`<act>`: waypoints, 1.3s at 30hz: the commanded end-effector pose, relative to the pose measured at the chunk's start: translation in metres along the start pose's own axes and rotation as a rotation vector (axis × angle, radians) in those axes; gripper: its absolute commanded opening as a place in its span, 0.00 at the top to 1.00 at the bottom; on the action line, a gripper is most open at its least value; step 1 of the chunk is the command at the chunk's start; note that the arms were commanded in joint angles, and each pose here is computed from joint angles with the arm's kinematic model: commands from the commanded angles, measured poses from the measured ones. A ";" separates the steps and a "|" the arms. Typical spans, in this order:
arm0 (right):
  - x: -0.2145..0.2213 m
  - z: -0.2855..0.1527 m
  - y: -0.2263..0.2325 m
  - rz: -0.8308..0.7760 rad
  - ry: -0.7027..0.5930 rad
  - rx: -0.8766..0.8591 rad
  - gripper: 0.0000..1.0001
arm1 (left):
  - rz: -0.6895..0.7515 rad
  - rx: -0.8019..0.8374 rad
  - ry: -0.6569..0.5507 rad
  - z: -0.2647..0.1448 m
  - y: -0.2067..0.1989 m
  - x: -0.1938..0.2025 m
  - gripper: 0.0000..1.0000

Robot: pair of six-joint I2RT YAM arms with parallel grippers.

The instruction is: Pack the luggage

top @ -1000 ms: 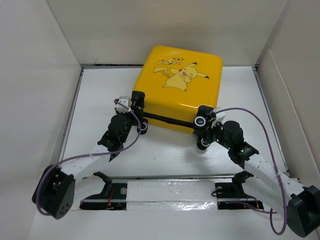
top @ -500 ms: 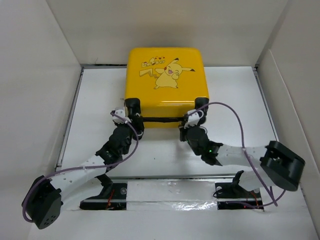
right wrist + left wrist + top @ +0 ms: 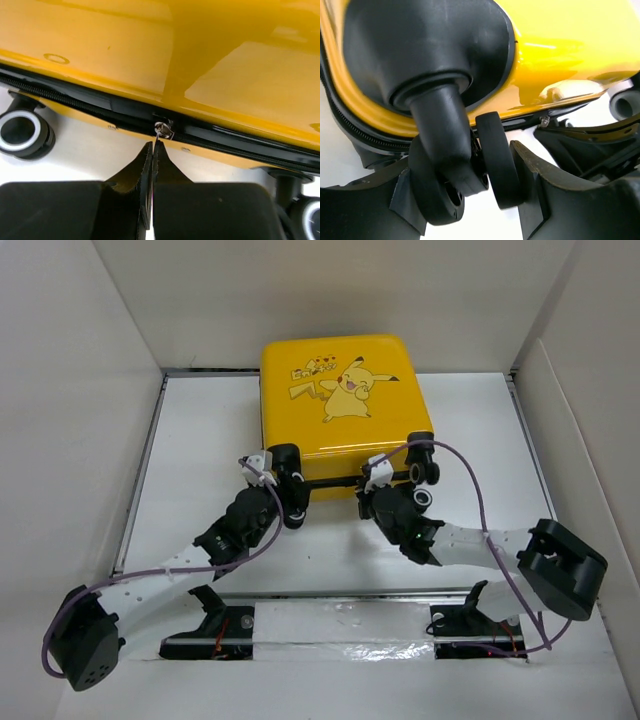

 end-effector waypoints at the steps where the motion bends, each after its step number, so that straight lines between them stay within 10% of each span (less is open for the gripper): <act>1: -0.066 -0.015 0.104 0.154 -0.247 -0.564 1.00 | 0.016 0.671 0.030 -0.019 -0.123 -0.046 1.00; 8: -0.093 -0.040 0.119 0.147 -0.311 -0.620 1.00 | -0.048 0.725 -0.006 -0.024 -0.117 -0.119 1.00; 17: -0.046 -0.044 0.039 0.190 -0.236 -0.415 1.00 | -0.158 0.848 0.157 -0.019 -0.139 -0.099 1.00; 27: -0.073 -0.016 0.187 0.151 -0.346 -0.850 1.00 | -0.206 0.932 0.255 -0.021 -0.172 -0.124 1.00; 36: -0.054 -0.023 0.167 0.518 -0.540 -0.781 1.00 | -0.272 0.937 0.192 -0.040 -0.143 -0.108 1.00; 39: -0.033 -0.036 0.144 0.523 -0.511 -0.722 0.72 | -0.280 0.884 0.160 -0.035 -0.126 -0.095 1.00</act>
Point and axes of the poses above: each gripper's point midway between its finger pads, its own z axis out along the fingers, its own y axis along the line the jaws close on, x = y × z, the point moved 7 cm from there along -z, back along the fingers, and after that the axes turned 5 degrees about -z, right-handed, at the moved point
